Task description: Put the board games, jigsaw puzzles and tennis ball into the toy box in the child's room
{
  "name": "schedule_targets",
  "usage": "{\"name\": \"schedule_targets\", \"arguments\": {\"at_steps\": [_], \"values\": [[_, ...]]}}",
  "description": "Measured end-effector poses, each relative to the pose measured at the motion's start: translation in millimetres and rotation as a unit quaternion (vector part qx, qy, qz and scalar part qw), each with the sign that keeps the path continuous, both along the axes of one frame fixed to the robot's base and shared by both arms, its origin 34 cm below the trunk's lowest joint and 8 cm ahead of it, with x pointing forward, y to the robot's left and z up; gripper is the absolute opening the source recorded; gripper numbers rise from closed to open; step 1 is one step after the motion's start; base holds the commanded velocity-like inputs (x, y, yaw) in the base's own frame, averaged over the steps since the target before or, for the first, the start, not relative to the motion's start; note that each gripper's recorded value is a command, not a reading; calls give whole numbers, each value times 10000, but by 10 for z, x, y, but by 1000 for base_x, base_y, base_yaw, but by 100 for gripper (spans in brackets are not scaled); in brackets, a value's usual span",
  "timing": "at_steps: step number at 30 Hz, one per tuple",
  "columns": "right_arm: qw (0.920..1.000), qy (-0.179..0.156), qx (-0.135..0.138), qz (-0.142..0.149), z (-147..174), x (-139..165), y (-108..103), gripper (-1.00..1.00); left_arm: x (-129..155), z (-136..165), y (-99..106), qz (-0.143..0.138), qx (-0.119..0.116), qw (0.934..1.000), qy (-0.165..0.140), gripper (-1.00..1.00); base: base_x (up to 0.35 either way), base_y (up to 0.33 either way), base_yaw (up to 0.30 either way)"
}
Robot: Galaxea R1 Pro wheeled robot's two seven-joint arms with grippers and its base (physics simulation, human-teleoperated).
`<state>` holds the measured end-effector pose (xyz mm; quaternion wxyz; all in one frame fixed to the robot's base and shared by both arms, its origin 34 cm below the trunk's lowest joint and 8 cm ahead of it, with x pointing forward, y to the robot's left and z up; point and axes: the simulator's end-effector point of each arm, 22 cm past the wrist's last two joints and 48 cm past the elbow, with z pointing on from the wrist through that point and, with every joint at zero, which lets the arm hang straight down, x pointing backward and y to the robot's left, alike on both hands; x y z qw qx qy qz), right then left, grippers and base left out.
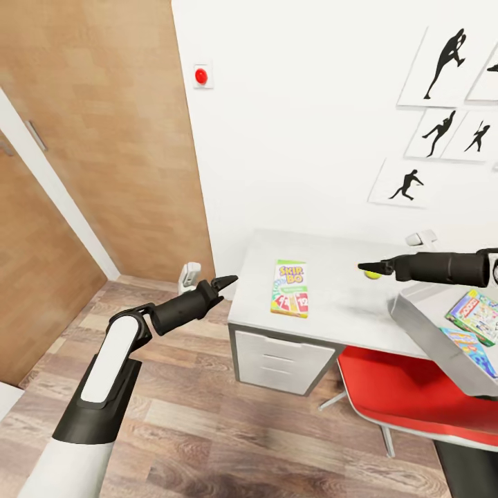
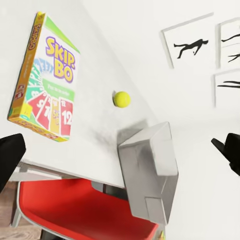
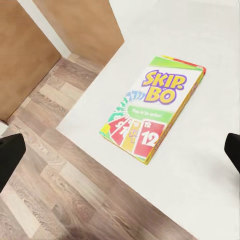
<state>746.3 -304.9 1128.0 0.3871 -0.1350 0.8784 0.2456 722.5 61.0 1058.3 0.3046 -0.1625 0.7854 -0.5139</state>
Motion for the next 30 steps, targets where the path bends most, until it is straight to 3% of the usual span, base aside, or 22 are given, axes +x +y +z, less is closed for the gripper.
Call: {"name": "schedule_targets", "arguments": {"at_steps": [2, 9, 17, 30], "values": [[9997, -22, 246, 72, -24, 37, 276, 100, 16, -28, 126, 46, 117, 9999, -11, 100, 1, 7, 0], [9991, -97, 390, -110, -70, 158, 648, 100, 41, -57, 407, 176, 353, 9992, -46, 100, 0, 4, 0], [9985, -160, 225, -482, -106, 266, 754, 100, 19, -79, 588, 277, 483, 9984, -38, 100, 0, 1, 0], [9972, -262, 117, -685, -19, 292, 761, 100, 16, 10, 715, 386, 525, 9978, -103, 100, 30, 57, 0]]}}
